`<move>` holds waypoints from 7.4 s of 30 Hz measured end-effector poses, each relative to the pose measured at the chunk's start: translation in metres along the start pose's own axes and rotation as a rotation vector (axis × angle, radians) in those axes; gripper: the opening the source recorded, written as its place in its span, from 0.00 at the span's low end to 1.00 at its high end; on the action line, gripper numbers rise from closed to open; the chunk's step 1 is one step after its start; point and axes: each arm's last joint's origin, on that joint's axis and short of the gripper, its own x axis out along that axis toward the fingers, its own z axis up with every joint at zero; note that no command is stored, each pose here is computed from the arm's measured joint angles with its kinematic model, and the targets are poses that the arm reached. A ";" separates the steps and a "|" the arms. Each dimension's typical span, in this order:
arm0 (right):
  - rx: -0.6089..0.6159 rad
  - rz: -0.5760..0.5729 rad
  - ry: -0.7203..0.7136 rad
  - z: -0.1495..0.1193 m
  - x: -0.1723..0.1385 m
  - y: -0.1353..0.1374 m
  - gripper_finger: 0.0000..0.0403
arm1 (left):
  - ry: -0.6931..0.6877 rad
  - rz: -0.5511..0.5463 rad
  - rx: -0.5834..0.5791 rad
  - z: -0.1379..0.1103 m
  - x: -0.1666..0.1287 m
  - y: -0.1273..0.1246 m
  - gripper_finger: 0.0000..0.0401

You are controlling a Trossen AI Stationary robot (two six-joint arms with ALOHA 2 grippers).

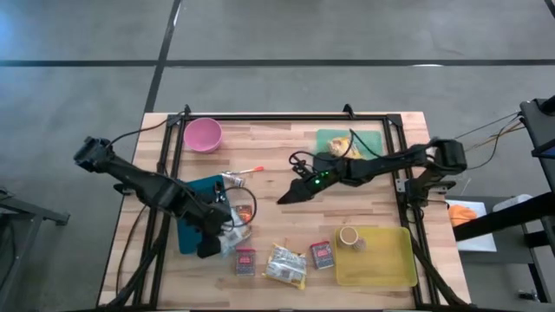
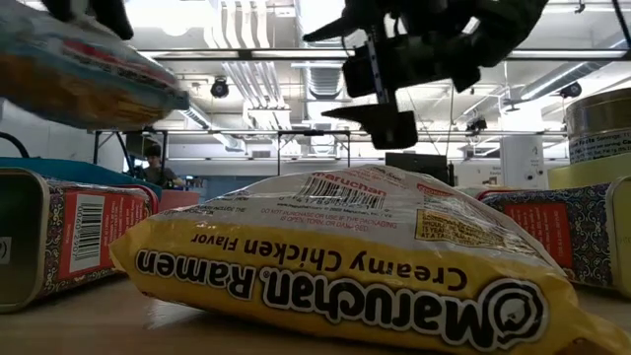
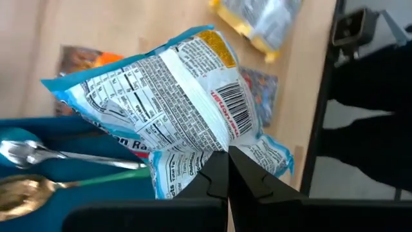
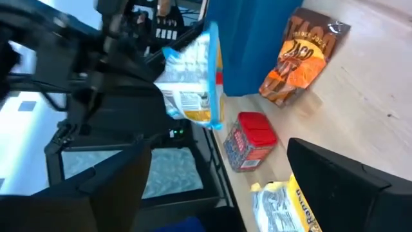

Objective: Pick & Place Food Item
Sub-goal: Put the light blue noodle pack into the green bin

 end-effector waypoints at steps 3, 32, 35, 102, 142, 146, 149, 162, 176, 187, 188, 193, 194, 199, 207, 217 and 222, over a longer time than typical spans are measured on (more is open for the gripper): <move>0.000 0.000 0.005 0.004 0.010 0.001 0.90 | -0.033 0.006 -0.018 0.006 -0.007 0.010 0.00; -0.157 -0.001 -0.078 0.036 0.022 0.046 0.90 | -0.418 -0.005 -0.112 0.035 -0.061 0.057 0.00; -0.172 0.019 -0.100 0.038 0.022 0.049 0.90 | -0.432 -0.011 -0.108 0.036 -0.062 0.057 0.00; -0.061 0.466 -0.251 0.053 0.039 0.053 0.59 | -0.713 -0.033 -0.091 0.061 -0.076 0.058 0.00; -0.104 0.502 -0.258 0.055 0.037 0.066 0.50 | -0.826 -0.188 -0.227 0.055 -0.101 0.056 0.64; -0.106 0.508 -0.256 0.055 0.036 0.067 0.50 | -0.847 -0.188 -0.234 0.050 -0.108 0.057 0.64; -0.107 0.508 -0.251 0.055 0.036 0.068 0.50 | -0.845 -0.174 -0.239 0.049 -0.107 0.058 0.64; -0.114 0.524 -0.240 0.054 0.036 0.071 0.50 | -0.937 -0.233 -0.262 0.048 -0.121 0.057 0.64; -0.108 0.511 -0.278 0.065 0.030 0.067 0.50 | -1.004 -0.280 -0.296 0.031 -0.144 0.064 0.64; -0.096 0.447 -0.356 0.101 -0.007 0.050 0.50 | -0.942 -0.202 -0.428 0.004 -0.150 0.076 0.64; -0.089 0.422 -0.370 0.103 -0.013 0.046 0.50 | -0.935 -0.197 -0.428 0.004 -0.149 0.076 0.64; -0.117 0.169 -0.407 0.108 -0.046 0.039 0.50 | -0.899 -0.163 -0.423 0.003 -0.145 0.078 0.64; -0.135 0.111 -0.407 0.107 -0.052 0.039 0.50 | -0.894 -0.159 -0.422 0.002 -0.145 0.078 0.64; -0.210 -0.118 -0.441 0.101 -0.090 0.053 0.50 | -0.870 -0.132 -0.408 0.000 -0.143 0.079 0.64; -0.208 -0.314 -0.527 0.087 -0.149 0.064 0.50 | -0.852 -0.109 -0.391 -0.001 -0.141 0.080 0.64; -0.148 -0.571 -0.497 0.061 -0.187 0.056 0.50 | -0.830 -0.093 -0.392 -0.003 -0.139 0.081 0.64; -0.135 -0.628 -0.485 0.053 -0.193 0.054 0.50 | -0.826 -0.094 -0.391 -0.003 -0.139 0.081 0.64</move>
